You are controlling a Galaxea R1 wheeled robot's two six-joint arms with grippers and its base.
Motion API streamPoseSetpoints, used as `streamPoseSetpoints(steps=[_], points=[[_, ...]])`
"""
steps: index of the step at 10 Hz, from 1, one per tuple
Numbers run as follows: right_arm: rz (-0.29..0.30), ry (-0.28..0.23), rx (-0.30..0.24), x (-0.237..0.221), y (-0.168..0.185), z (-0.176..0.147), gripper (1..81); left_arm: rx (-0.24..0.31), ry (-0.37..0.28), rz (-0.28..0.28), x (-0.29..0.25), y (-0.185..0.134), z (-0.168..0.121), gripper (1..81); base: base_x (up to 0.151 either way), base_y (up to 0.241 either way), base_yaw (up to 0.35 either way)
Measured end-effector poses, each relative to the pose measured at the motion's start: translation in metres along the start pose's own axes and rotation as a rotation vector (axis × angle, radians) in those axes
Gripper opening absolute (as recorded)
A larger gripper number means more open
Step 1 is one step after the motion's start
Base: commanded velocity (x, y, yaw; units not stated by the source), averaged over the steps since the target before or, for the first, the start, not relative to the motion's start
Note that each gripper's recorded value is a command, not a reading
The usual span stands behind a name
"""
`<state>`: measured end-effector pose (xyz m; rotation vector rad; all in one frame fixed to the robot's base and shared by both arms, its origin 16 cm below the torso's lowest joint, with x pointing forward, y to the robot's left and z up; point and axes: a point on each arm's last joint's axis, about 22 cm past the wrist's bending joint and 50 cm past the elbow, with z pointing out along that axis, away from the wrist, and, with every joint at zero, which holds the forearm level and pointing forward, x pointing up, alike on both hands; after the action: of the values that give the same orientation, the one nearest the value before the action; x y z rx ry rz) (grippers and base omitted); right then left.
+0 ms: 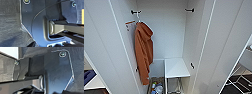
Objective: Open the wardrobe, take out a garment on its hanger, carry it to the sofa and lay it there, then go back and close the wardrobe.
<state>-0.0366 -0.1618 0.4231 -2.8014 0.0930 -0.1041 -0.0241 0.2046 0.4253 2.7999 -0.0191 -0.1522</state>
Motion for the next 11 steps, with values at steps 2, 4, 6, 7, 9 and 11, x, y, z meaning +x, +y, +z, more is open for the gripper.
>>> streamPoseSetpoints(steps=[2, 4, 6, 7, 9, 11], points=[[0.005, -0.003, 0.022, -0.001, -0.004, -0.002, 81.1, -0.004, 0.006, -0.006, 0.001, -0.004, -0.003, 81.1, 0.0, 0.0, 0.0], [0.004, 0.012, 0.044, 0.013, 0.009, -0.01, 81.1, 0.016, 0.017, -0.012, 0.003, -0.028, -0.012, 81.1, 0.0, 0.0, 0.0], [-0.001, 0.035, 0.061, 0.035, 0.03, -0.025, 81.1, 0.029, 0.032, -0.004, 0.014, -0.046, -0.021, 81.1, 0.0, 0.0, 0.0], [-0.006, 0.052, 0.066, 0.046, 0.038, -0.031, 81.1, 0.03, 0.051, 0.003, 0.026, -0.056, -0.03, 81.1, 0.0, 0.0, 0.0], [-0.023, 0.105, 0.076, 0.084, 0.077, -0.067, 81.1, -0.011, 0.106, 0.02, 0.054, -0.056, -0.049, 81.1, 0.0, 0.0, 0.0], [-0.022, 0.13, 0.078, 0.106, 0.097, -0.09, 81.1, -0.078, 0.12, 0.034, 0.064, -0.047, -0.073, 81.1, 0.0, 0.0, 0.0]])
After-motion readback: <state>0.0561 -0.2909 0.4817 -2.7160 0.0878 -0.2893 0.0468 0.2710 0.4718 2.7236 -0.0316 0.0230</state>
